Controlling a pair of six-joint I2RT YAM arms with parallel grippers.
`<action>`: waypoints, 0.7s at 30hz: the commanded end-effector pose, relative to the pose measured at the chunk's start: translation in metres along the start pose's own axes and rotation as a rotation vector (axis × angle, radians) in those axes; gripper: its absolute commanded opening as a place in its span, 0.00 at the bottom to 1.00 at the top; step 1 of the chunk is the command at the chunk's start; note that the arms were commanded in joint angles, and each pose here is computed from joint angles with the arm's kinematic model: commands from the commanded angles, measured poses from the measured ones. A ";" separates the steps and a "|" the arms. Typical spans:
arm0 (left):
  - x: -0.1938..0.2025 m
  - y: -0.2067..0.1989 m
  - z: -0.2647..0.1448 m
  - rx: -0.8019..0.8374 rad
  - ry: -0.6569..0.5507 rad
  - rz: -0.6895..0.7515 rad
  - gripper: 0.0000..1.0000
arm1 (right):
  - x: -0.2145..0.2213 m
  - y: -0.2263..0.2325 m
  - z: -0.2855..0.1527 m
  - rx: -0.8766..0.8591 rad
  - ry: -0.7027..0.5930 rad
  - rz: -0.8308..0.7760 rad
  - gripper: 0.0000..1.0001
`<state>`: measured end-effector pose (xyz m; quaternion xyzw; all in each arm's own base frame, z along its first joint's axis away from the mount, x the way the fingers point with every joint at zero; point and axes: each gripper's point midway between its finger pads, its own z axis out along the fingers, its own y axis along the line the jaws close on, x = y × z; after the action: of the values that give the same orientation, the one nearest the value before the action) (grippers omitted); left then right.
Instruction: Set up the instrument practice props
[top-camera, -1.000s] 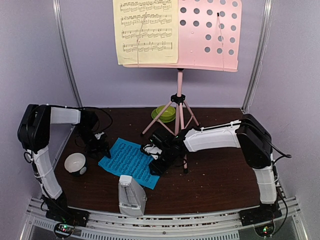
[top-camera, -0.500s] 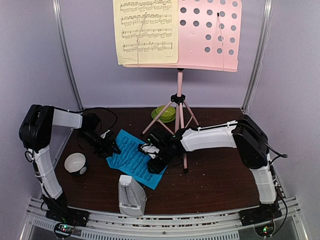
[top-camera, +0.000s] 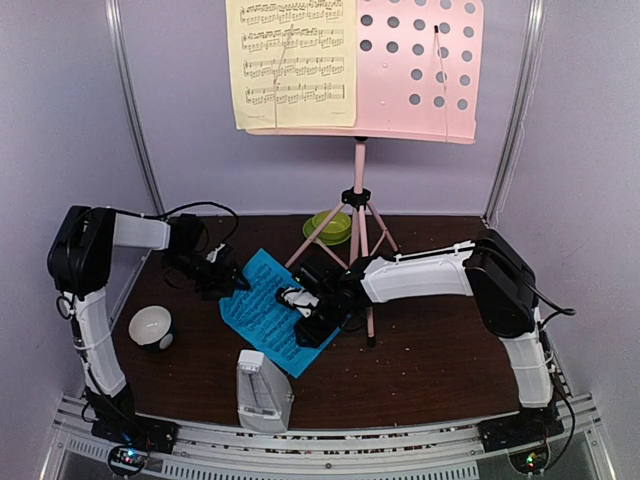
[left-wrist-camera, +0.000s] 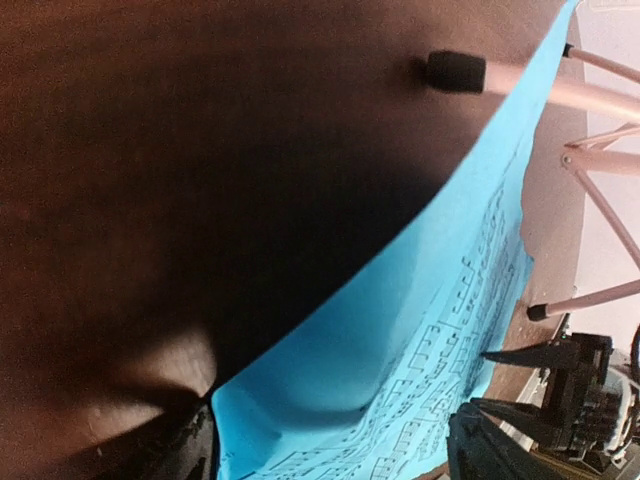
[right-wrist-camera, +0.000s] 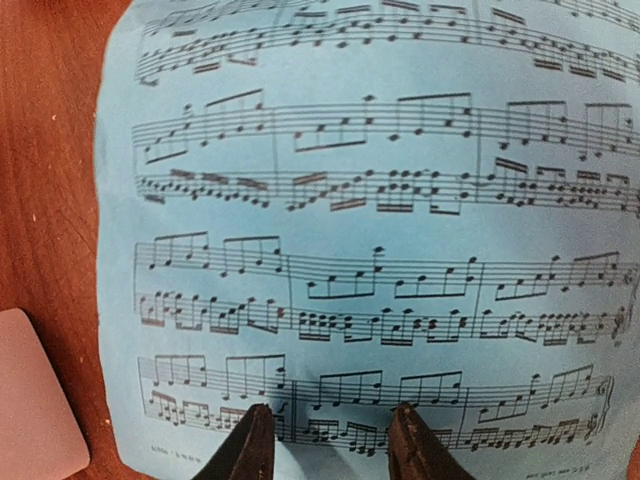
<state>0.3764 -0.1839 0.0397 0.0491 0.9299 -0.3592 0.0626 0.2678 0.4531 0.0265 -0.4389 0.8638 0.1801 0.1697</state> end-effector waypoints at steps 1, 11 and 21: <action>-0.044 -0.003 0.007 0.036 -0.072 0.075 0.82 | 0.043 -0.008 0.020 0.016 0.139 0.005 0.40; -0.084 -0.009 0.014 0.064 -0.070 0.128 0.94 | 0.047 -0.009 0.017 0.025 0.150 -0.013 0.40; -0.059 -0.029 0.036 0.153 0.043 0.175 0.87 | 0.043 -0.011 0.016 0.035 0.147 -0.014 0.40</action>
<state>0.4525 -0.2153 0.0455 0.1133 0.9053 -0.3974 0.0983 0.2675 0.4521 0.0258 -0.4540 0.8565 0.1756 0.1716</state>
